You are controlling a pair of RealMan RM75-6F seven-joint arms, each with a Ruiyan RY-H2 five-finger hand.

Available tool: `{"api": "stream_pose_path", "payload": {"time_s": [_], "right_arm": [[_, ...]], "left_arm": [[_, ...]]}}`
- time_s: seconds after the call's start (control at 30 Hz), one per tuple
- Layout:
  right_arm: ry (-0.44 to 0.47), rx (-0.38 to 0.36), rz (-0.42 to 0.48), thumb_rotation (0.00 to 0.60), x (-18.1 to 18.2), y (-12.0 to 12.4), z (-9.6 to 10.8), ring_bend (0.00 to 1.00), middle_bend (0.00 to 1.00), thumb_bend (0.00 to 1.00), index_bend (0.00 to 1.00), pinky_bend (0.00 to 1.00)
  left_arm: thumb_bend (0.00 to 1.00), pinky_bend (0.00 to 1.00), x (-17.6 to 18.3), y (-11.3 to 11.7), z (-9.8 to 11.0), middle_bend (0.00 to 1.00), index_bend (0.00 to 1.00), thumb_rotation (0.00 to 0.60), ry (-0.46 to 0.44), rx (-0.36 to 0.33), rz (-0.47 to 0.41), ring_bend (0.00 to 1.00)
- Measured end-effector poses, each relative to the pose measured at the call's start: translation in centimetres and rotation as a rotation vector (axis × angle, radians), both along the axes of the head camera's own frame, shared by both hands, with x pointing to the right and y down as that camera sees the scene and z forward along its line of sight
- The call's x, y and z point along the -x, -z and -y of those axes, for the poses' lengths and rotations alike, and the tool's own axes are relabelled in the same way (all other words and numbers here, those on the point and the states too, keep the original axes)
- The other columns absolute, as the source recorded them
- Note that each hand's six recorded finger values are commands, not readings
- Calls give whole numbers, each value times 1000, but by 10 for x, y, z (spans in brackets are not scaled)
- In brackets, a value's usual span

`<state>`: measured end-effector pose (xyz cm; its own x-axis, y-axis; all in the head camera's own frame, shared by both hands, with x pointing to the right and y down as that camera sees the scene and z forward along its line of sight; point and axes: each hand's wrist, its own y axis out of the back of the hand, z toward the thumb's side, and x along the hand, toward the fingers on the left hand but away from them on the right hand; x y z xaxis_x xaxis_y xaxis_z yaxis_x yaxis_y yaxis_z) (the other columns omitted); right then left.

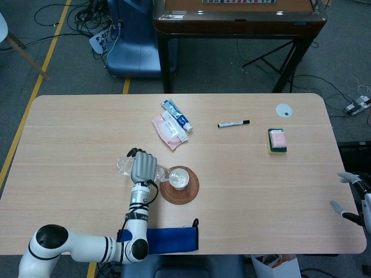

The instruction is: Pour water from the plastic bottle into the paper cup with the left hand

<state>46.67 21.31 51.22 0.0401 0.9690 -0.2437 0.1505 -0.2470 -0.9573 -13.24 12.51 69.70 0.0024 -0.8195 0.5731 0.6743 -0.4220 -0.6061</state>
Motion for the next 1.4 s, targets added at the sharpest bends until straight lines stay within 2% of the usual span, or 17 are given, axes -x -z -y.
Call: {"api": "stream_pose_path", "payload": {"time_s": [0.2, 0.4, 0.5, 0.8, 0.97, 1.23, 1.4], "right_arm": [[-1, 1, -1, 600, 0, 0, 0, 258, 417, 82, 314, 411], [-1, 3, -2, 600, 0, -1, 0, 258, 418, 83, 314, 411], [-1, 6, -3, 600, 0, -2, 0, 258, 418, 83, 314, 411], [-1, 13, -5, 600, 0, -4, 1, 258, 418, 82, 314, 411], [-2, 22, -11, 600, 0, -7, 2, 258, 418, 82, 314, 411], [-5, 33, -19, 600, 1, -12, 3, 257, 417, 83, 314, 411], [-6, 38, -23, 600, 1, -14, 3, 258, 417, 82, 314, 411]], "left_arm": [[117, 404, 2, -1, -1, 765, 720, 600, 39, 19, -32, 394], [117, 404, 5, -5, -4, 766, 721, 600, 152, 94, -125, 394], [117, 404, 9, -5, -4, 766, 721, 600, 188, 104, -163, 394], [117, 404, 32, -5, 4, 767, 721, 600, 300, 74, -259, 394], [117, 404, 53, -5, 10, 770, 722, 600, 381, 27, -312, 395], [117, 404, 87, -6, 14, 770, 722, 600, 563, -5, -440, 395], [117, 404, 103, -9, 13, 770, 723, 600, 647, -13, -519, 395]]}}
